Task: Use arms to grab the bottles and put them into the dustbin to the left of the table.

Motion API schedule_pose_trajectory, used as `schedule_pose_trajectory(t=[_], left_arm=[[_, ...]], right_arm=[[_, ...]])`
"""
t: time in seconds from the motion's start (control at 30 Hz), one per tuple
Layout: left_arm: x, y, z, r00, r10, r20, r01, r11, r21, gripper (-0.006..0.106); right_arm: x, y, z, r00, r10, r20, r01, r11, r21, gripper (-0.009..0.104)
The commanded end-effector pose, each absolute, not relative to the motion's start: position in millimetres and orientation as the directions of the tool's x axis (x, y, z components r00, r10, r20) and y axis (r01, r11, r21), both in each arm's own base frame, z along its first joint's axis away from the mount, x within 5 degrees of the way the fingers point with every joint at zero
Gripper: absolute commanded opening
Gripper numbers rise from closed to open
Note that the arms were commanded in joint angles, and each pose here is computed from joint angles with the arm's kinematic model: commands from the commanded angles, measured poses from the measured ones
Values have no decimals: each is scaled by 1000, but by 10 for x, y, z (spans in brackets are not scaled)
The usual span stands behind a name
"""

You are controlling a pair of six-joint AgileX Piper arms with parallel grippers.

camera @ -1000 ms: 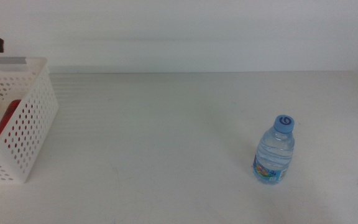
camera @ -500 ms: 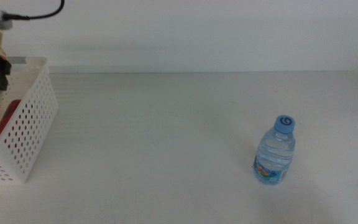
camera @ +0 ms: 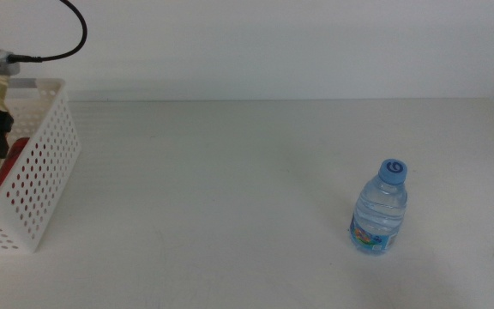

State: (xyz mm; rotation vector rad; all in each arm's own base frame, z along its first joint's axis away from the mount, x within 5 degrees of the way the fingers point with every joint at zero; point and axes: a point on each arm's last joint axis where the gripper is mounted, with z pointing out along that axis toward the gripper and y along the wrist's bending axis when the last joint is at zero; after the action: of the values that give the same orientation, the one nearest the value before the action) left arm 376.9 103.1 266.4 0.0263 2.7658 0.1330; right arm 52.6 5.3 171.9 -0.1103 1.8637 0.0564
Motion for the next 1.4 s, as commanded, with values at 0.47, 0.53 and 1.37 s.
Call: schedule_pose_trajectory(t=[0.47,0.53,1.37], left_arm=[[3806,989,2798,-914,25,-404,8,999,44,16],[3801,980,2790,-917,44,-396,29,999,42,29],[3552,697,3497,-785,-38,-619,46,992,-120,87]], right_arm=[[523,51,1802,-202,-50,-978,-103,994,-30,57],[523,51,1802,-202,-50,-978,-103,994,-30,57],[523,51,1802,-202,-50,-978,-103,994,-30,57]])
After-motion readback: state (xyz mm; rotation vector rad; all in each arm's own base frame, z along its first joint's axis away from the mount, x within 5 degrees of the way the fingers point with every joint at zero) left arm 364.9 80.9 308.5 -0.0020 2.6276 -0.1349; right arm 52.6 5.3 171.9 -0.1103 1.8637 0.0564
